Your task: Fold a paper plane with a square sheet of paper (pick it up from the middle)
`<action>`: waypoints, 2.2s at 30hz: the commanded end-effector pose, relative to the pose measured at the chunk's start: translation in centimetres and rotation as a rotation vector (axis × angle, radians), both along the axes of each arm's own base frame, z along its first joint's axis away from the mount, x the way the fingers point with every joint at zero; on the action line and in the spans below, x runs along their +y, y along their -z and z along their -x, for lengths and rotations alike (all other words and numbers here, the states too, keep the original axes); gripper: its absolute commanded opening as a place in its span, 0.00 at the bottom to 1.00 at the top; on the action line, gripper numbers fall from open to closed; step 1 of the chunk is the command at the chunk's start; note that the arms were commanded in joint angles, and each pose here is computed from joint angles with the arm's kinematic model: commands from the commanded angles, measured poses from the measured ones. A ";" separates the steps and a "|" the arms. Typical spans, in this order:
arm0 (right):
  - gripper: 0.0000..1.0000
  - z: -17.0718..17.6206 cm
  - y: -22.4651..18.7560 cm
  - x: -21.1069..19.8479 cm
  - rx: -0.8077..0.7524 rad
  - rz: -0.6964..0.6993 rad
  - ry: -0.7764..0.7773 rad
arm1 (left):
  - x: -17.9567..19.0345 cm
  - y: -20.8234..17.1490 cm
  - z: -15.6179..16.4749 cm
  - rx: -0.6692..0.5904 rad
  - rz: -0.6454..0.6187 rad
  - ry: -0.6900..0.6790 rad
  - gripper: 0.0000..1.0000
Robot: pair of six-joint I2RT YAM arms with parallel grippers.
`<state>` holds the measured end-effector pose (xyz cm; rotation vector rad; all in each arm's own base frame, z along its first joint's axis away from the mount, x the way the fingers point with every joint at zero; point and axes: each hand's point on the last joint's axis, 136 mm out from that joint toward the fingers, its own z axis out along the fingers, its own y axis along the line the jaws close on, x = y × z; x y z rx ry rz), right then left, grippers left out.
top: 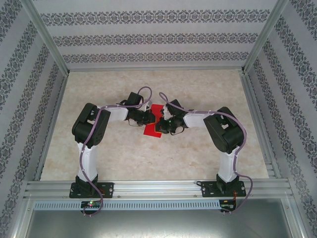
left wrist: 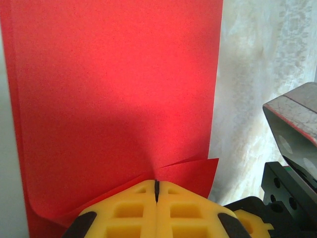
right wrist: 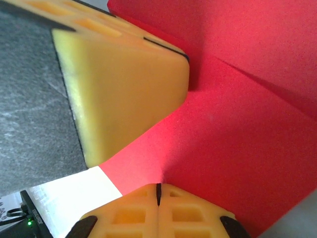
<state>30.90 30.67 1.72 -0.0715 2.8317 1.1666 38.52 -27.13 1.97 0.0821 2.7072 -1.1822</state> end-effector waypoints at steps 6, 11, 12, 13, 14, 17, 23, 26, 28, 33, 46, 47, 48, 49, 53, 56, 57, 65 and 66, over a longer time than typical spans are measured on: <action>0.00 4.3 1.8 -1.3 0.095 0.058 -0.035 | 4.6 6.3 2.9 0.170 -0.200 -0.041 0.06; 0.00 5.8 2.1 -2.2 0.111 0.075 -0.033 | 4.6 6.4 3.0 0.172 -0.203 -0.035 0.07; 0.00 6.0 2.3 -2.4 0.114 0.080 -0.031 | 4.6 6.4 3.0 0.173 -0.202 -0.035 0.06; 0.00 6.3 2.5 -2.6 0.119 0.084 -0.029 | 4.6 6.4 3.1 0.174 -0.200 -0.035 0.06; 0.00 6.6 2.7 -2.8 0.122 0.084 -0.027 | 4.5 6.4 3.1 0.173 -0.199 -0.034 0.06; 0.00 7.1 3.0 -3.1 0.133 0.081 -0.017 | 4.5 6.3 3.1 0.175 -0.193 -0.036 0.07; 0.00 6.8 1.4 -2.7 0.110 0.050 -0.014 | 4.3 6.2 3.1 0.177 -0.186 -0.030 0.06; 0.00 6.3 0.1 -2.0 0.097 0.005 -0.010 | 4.3 6.1 3.1 0.177 -0.183 -0.029 0.07; 0.00 5.2 -1.3 -1.2 0.074 -0.043 -0.001 | 4.3 6.1 3.2 0.177 -0.181 -0.029 0.06; 0.00 1.3 -4.2 0.4 0.003 -0.118 0.032 | 4.2 5.9 3.3 0.180 -0.172 -0.029 0.07; 0.00 -0.7 1.3 -0.5 0.042 0.050 0.018 | 3.8 4.6 2.9 0.164 -0.144 -0.028 0.06; 0.00 -0.4 1.7 -0.9 0.045 0.072 0.014 | 3.7 4.4 2.8 0.160 -0.142 -0.028 0.06; 0.00 0.1 2.1 -1.3 0.051 0.091 0.007 | 3.7 4.3 2.8 0.157 -0.143 -0.026 0.06; 0.00 0.4 2.3 -1.5 0.056 0.100 0.005 | 3.7 4.2 2.7 0.154 -0.141 -0.026 0.06; 0.00 2.0 2.7 -2.8 0.070 0.131 0.002 | 3.5 3.5 2.3 0.142 -0.136 -0.026 0.06; 0.00 3.0 2.8 -3.4 0.080 0.147 -0.003 | 3.4 2.9 1.8 0.129 -0.133 -0.024 0.07; 0.00 3.4 2.8 -3.4 0.083 0.150 -0.008 | 3.4 2.7 1.7 0.125 -0.133 -0.022 0.07; 0.00 4.4 3.3 -3.4 0.097 0.150 -0.023 | 3.2 1.2 0.4 0.091 -0.139 -0.014 0.08; 0.00 4.5 3.3 -3.4 0.097 0.147 -0.022 | 3.2 0.9 0.2 0.085 -0.139 -0.016 0.08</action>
